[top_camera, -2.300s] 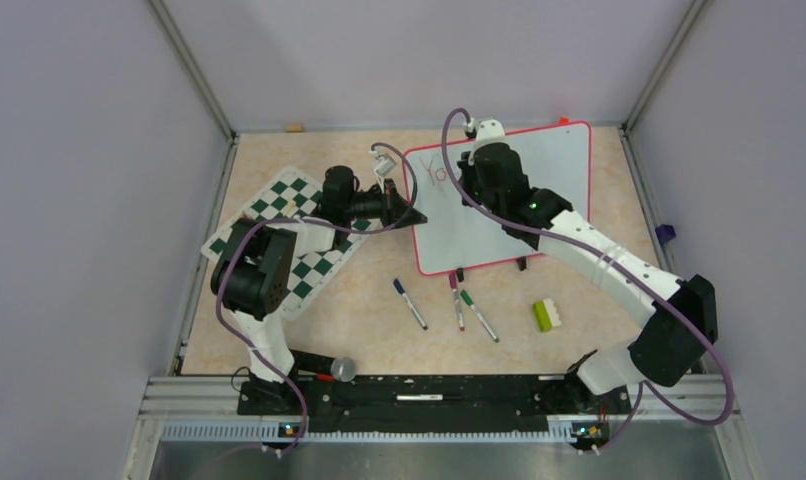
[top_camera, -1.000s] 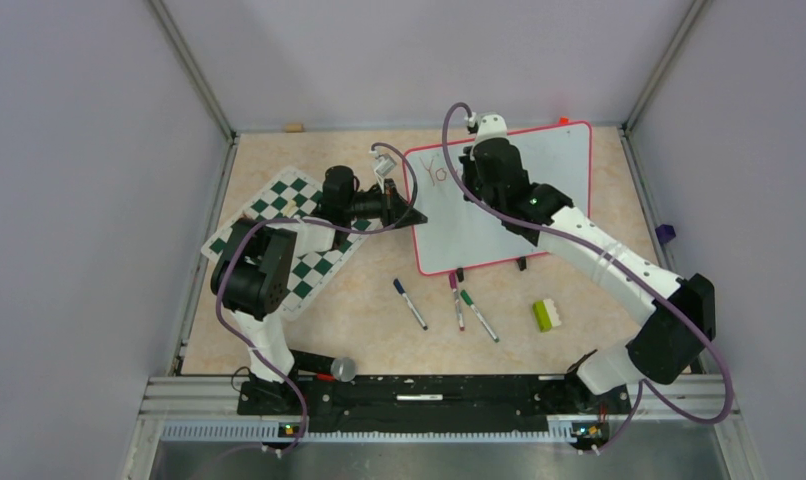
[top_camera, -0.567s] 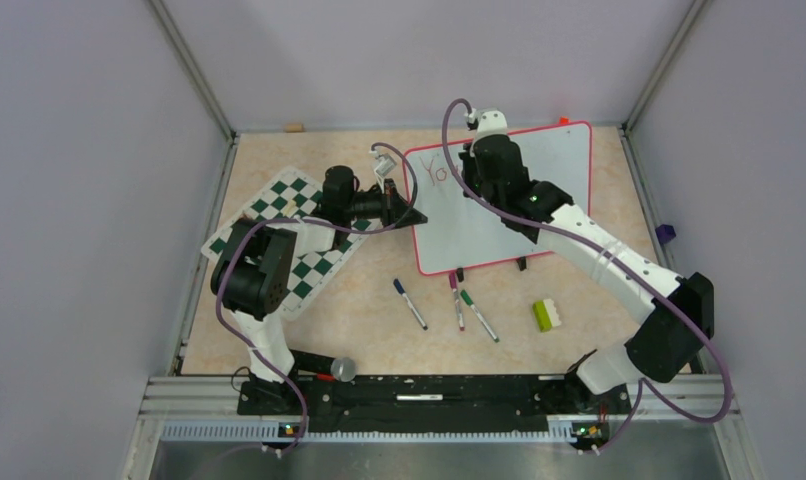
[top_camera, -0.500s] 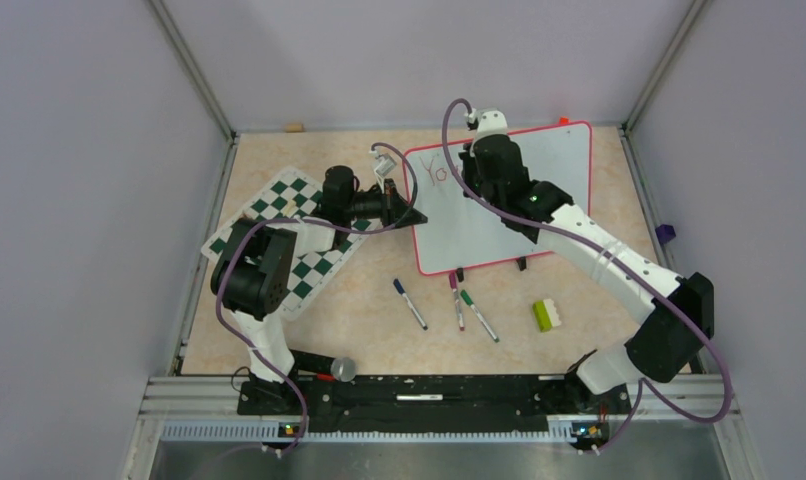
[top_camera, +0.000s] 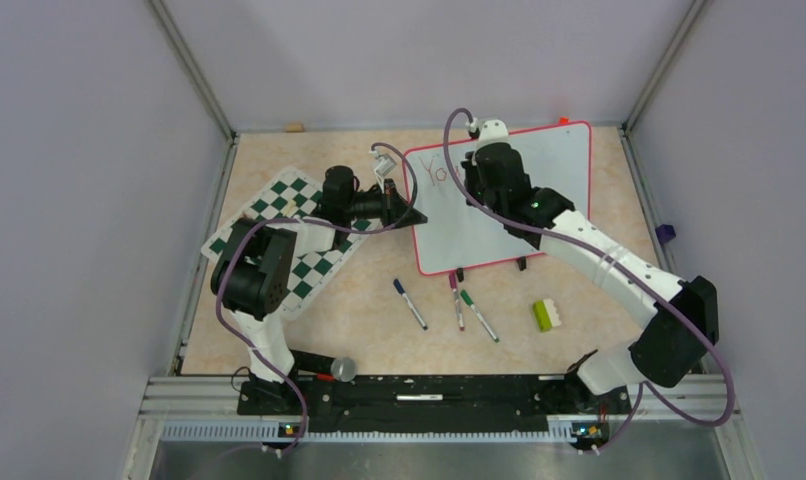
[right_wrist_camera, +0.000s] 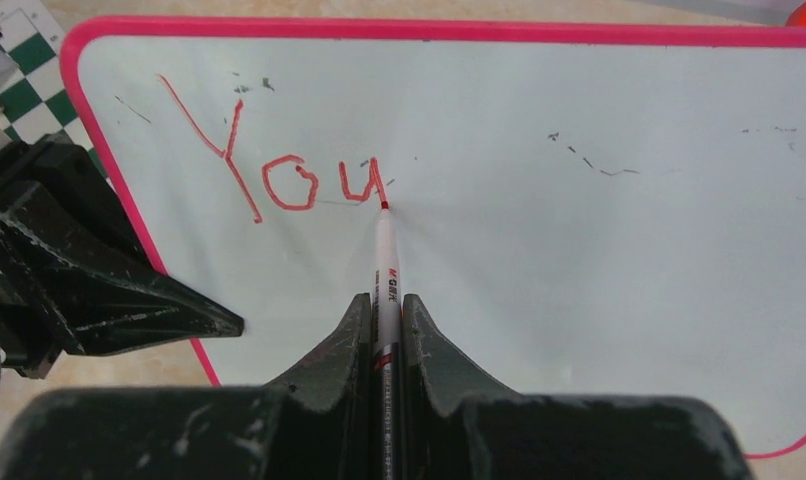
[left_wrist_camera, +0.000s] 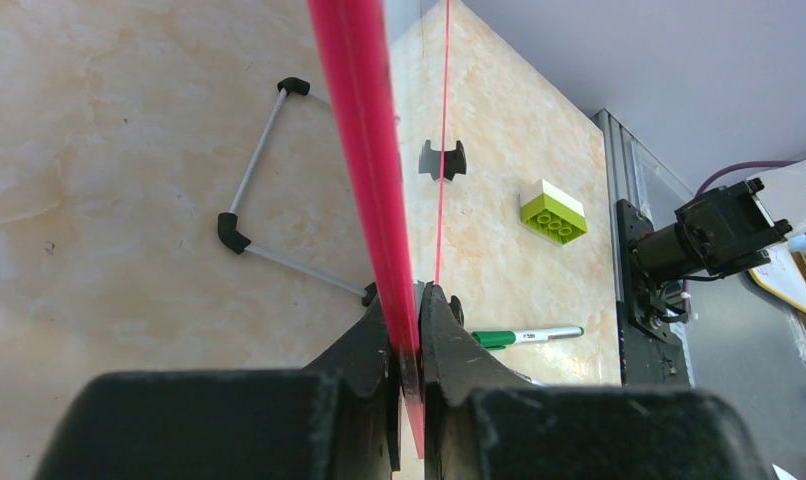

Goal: Write a sentence on the whiteboard

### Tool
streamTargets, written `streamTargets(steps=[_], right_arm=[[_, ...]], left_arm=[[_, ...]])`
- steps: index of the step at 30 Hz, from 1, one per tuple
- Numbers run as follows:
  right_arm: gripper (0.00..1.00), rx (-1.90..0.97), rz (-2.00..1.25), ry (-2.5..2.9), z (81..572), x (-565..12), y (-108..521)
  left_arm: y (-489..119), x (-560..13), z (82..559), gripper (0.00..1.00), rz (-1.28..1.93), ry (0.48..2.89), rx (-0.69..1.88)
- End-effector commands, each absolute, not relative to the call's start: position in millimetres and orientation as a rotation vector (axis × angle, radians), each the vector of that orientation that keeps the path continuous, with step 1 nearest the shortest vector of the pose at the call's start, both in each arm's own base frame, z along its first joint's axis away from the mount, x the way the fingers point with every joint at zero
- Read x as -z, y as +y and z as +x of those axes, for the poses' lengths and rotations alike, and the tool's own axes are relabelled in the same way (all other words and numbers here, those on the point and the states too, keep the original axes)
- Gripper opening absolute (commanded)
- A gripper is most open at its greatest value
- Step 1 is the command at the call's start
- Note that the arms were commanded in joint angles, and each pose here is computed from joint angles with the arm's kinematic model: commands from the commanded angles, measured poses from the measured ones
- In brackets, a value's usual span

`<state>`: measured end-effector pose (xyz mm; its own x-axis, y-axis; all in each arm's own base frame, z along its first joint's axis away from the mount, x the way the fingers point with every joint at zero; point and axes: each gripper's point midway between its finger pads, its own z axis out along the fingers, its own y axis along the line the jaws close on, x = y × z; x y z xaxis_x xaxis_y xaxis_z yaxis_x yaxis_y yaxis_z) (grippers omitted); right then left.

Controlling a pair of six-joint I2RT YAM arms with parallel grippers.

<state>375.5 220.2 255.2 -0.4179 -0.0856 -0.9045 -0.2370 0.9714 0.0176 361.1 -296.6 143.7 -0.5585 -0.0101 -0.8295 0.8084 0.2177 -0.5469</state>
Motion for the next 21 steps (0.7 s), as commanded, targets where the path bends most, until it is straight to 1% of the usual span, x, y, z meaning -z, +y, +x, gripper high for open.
streamTargets(steps=[1,6,11,15,21], right_arm=[[0.00,-0.166,-0.203,1.988,371.6,-260.6,209.4],[0.00,-0.178,-0.199,1.974,370.1,-268.1,208.7],[0.00,-0.262,-0.190,1.907,364.9,-301.6,213.8],[0.00,-0.273,-0.171,1.834,365.6,-319.9,211.0],[0.00,-0.233,-0.152,1.827,378.0,-320.4,211.6]], left_arm=[[-296.7,-114.1,353.5,0.00,0.856,1.745,1.345],[-296.7,-113.9,353.9,0.00,0.854,1.745,1.344],[-296.8,-114.8,354.1,0.00,0.854,1.744,1.344],[-297.6,-113.7,354.1,0.00,0.855,1.746,1.348],[-296.8,-113.9,354.0,0.00,0.854,1.746,1.346]])
